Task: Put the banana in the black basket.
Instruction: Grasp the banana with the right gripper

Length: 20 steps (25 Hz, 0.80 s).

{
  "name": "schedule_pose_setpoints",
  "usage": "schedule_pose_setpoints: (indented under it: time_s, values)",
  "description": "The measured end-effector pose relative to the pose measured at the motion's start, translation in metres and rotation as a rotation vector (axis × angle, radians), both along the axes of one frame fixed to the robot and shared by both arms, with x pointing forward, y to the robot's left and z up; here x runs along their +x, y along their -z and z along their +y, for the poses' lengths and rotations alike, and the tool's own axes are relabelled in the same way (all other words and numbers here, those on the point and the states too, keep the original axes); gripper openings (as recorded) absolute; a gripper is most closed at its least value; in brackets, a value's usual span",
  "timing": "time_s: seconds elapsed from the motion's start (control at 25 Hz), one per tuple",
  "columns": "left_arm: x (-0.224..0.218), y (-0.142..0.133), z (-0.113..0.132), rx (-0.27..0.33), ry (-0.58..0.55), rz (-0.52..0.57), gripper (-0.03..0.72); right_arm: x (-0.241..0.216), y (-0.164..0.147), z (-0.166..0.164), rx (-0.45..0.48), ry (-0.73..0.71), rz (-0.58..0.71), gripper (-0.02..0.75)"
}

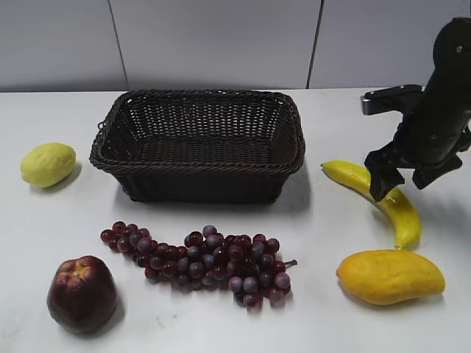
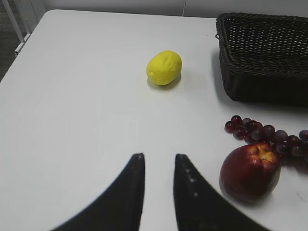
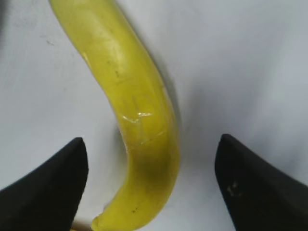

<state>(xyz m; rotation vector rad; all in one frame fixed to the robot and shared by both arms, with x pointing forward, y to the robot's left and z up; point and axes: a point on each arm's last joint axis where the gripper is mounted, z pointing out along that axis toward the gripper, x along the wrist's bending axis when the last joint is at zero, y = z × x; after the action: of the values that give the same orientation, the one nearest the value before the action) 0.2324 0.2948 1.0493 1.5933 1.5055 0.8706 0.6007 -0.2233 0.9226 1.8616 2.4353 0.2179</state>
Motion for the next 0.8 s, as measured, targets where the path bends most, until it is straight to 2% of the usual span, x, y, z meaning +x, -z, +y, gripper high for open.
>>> schedule_pose_setpoints:
  time_s: [0.24, 0.44, 0.68, 0.8]
  values:
    - [0.000, 0.000, 0.000, 0.000, 0.000, 0.000, 0.204, 0.004, 0.015, 0.000, -0.015, -0.028, 0.019, 0.652]
    - [0.000, 0.000, 0.000, 0.000, 0.000, 0.000, 0.204, 0.006, 0.020, 0.000, -0.018, -0.034, 0.015, 0.586]
    - [0.000, 0.000, 0.000, 0.000, 0.000, 0.000, 0.204, 0.006, 0.037, 0.000, -0.026, -0.038, 0.052, 0.560]
    - [0.000, 0.000, 0.000, 0.000, 0.000, 0.000, 0.204, 0.007, 0.037, 0.001, -0.027, -0.040, 0.049, 0.478]
